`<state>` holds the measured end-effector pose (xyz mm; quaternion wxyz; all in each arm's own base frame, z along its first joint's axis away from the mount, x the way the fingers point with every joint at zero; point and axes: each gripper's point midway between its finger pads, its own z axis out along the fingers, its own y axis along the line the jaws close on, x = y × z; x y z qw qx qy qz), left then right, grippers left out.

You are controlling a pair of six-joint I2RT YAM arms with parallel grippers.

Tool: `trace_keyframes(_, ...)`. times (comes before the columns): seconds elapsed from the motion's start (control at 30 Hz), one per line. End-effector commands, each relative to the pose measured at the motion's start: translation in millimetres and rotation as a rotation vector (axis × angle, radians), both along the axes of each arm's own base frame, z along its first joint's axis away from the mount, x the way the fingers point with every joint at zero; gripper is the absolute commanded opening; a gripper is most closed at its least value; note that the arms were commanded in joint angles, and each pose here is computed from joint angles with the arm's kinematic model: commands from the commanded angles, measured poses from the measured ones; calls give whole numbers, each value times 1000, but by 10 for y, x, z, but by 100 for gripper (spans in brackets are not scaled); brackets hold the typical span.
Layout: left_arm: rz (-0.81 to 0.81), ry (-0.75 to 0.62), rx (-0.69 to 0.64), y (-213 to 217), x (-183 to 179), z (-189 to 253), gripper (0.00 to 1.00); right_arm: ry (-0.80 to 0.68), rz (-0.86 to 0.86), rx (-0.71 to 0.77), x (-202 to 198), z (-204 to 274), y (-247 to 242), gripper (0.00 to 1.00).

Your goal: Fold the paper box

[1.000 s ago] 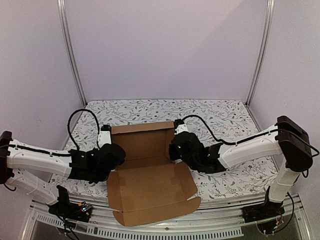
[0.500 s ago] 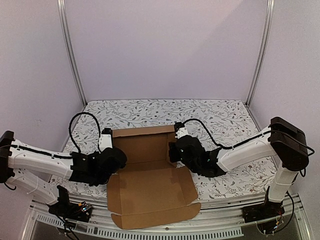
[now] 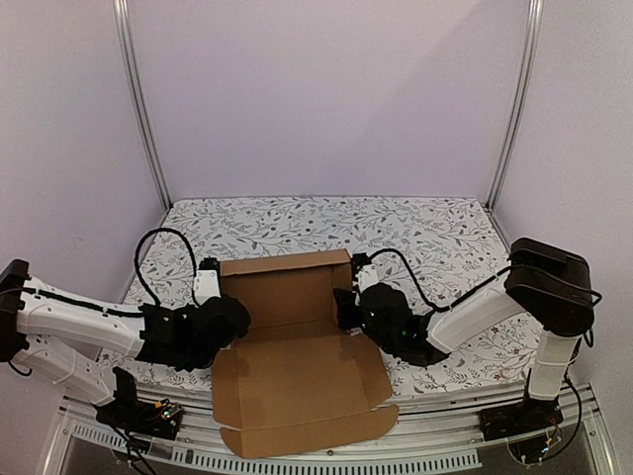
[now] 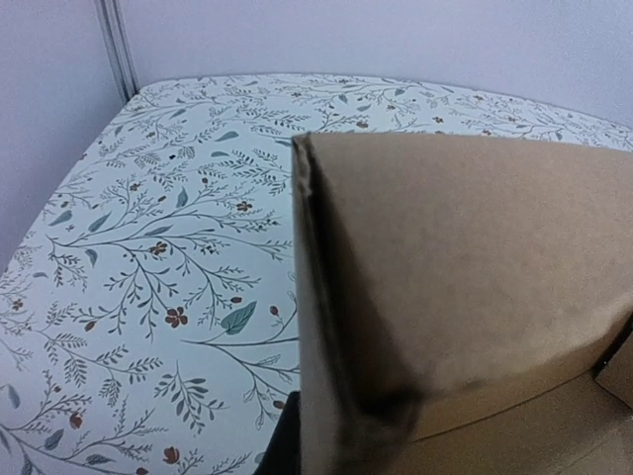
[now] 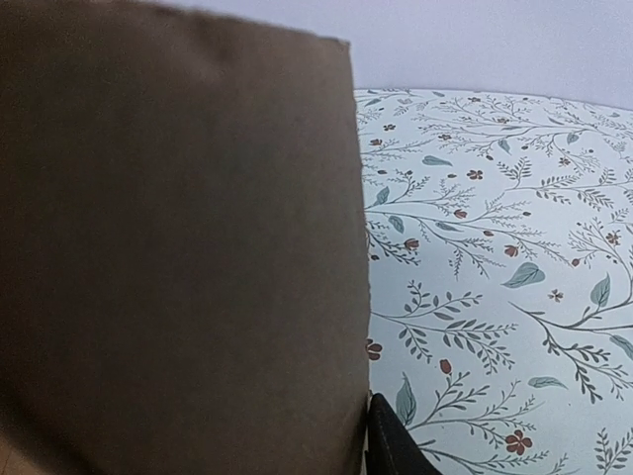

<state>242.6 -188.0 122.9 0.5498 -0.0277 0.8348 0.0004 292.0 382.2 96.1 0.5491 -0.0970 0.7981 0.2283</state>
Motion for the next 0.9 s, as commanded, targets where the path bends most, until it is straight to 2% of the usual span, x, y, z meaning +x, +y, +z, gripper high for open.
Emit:
trace_keyframes(0.0,-56,20,-98,-232,-77,-19,0,-45,52,51,-47,-48,93,29)
trace_keyframes(0.17,-60,28,-90,-258,-73,-39,0,-117,52,85,-48,-38,94,28)
trace_keyframes(0.5,-61,32,-82,-284,-64,-46,0,-229,45,44,-125,-1,74,25)
trace_keyframes(0.6,-63,32,-80,-295,-61,-40,0,-239,42,36,-124,-14,70,18)
trace_keyframes(0.7,-66,33,-79,-302,-61,-36,0,-243,46,25,-126,-26,84,0)
trace_keyframes(0.87,-57,44,-76,-297,-64,-48,0,-264,45,10,-136,39,128,0)
